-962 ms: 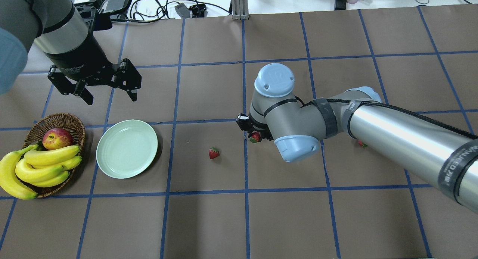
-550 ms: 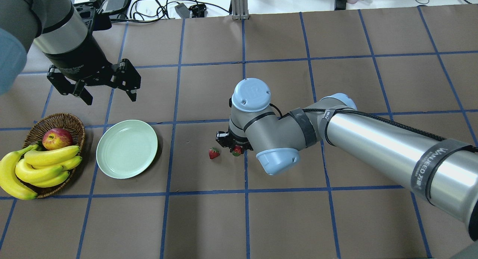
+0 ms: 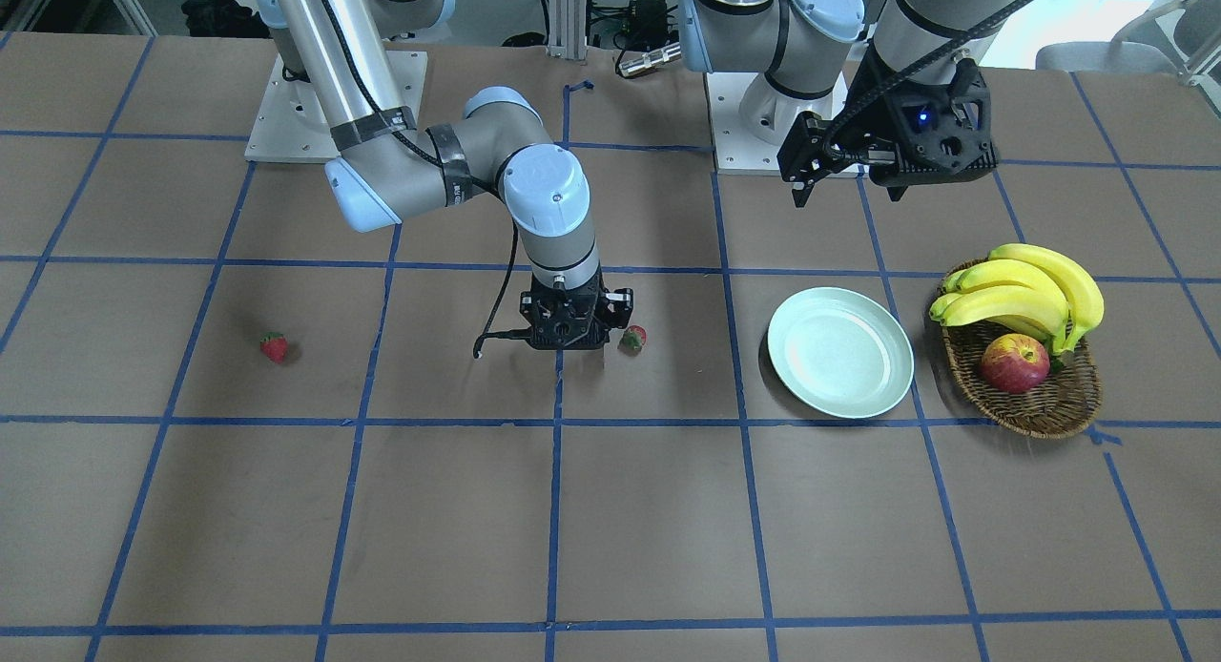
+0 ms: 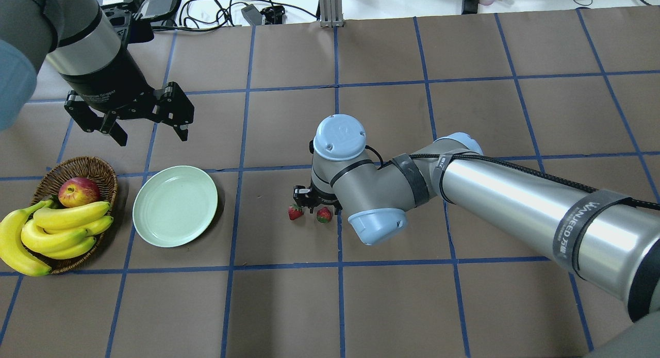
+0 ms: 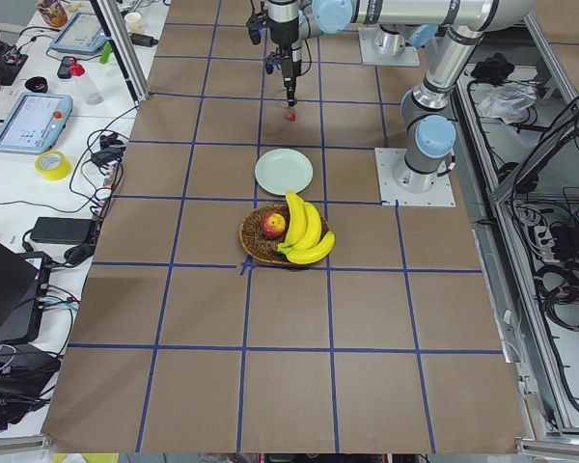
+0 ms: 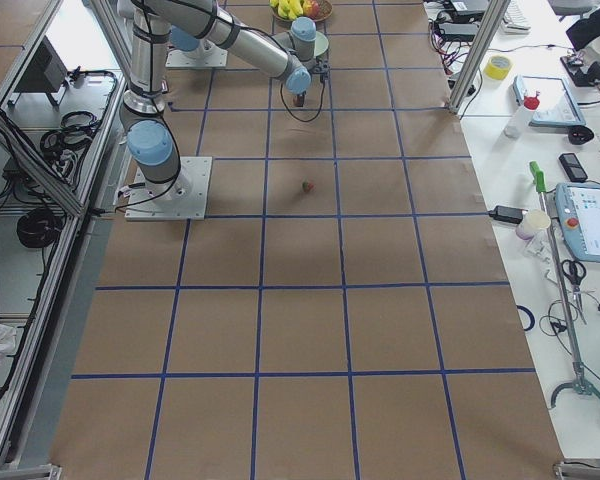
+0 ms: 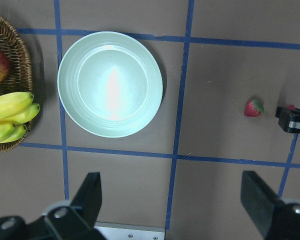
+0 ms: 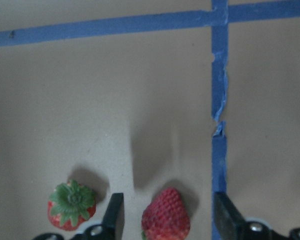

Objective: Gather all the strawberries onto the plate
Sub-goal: 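Carry it beside the first strawberry and open the right gripper, then move the right gripper to the strawberry farthest from the plate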

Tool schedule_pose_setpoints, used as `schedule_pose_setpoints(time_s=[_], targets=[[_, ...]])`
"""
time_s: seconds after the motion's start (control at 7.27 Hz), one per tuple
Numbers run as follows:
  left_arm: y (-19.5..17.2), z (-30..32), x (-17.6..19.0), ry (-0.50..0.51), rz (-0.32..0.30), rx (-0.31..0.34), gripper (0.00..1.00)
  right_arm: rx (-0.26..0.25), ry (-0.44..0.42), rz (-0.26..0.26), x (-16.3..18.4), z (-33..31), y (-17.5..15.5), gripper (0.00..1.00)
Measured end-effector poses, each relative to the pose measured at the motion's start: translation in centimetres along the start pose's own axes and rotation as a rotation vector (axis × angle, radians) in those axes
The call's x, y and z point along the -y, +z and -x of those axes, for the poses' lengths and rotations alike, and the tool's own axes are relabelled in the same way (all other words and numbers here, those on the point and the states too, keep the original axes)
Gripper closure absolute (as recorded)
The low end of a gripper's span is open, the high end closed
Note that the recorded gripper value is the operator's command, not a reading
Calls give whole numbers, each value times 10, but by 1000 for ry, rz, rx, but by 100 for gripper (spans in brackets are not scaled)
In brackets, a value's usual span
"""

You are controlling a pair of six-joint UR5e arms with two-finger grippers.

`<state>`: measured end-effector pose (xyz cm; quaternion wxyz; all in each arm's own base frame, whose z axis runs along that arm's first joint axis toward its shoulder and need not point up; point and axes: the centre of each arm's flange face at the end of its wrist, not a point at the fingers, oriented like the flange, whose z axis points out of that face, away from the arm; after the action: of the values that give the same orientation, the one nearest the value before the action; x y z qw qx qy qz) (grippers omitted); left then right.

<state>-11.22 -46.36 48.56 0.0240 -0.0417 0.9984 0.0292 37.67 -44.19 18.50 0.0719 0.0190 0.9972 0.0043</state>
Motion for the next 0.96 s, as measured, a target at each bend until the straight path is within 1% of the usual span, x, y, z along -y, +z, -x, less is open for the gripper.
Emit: schedule_pose_setpoints(time_s=[0.14, 0.28, 0.41, 0.55, 0.69, 0.83, 0.96], targets=[[0, 0, 0, 0, 1, 0, 0, 2, -15, -19, 11, -9, -11, 0], [1, 0, 0, 0, 1, 0, 0, -20, -34, -35, 29, -37, -30, 0], [1, 0, 0, 0, 2, 0, 0, -69, -60, -33, 53, -89, -55, 0], [1, 0, 0, 0, 2, 0, 0, -111, -74, -26, 79, -158, -82, 0], [1, 0, 0, 0, 2, 0, 0, -132, -97, -6, 94, -226, -104, 0], [1, 0, 0, 0, 2, 0, 0, -147, -148, 41, 96, -281, -110, 0], [1, 0, 0, 0, 3, 0, 0, -164, -186, 95, 88, -321, -103, 0]])
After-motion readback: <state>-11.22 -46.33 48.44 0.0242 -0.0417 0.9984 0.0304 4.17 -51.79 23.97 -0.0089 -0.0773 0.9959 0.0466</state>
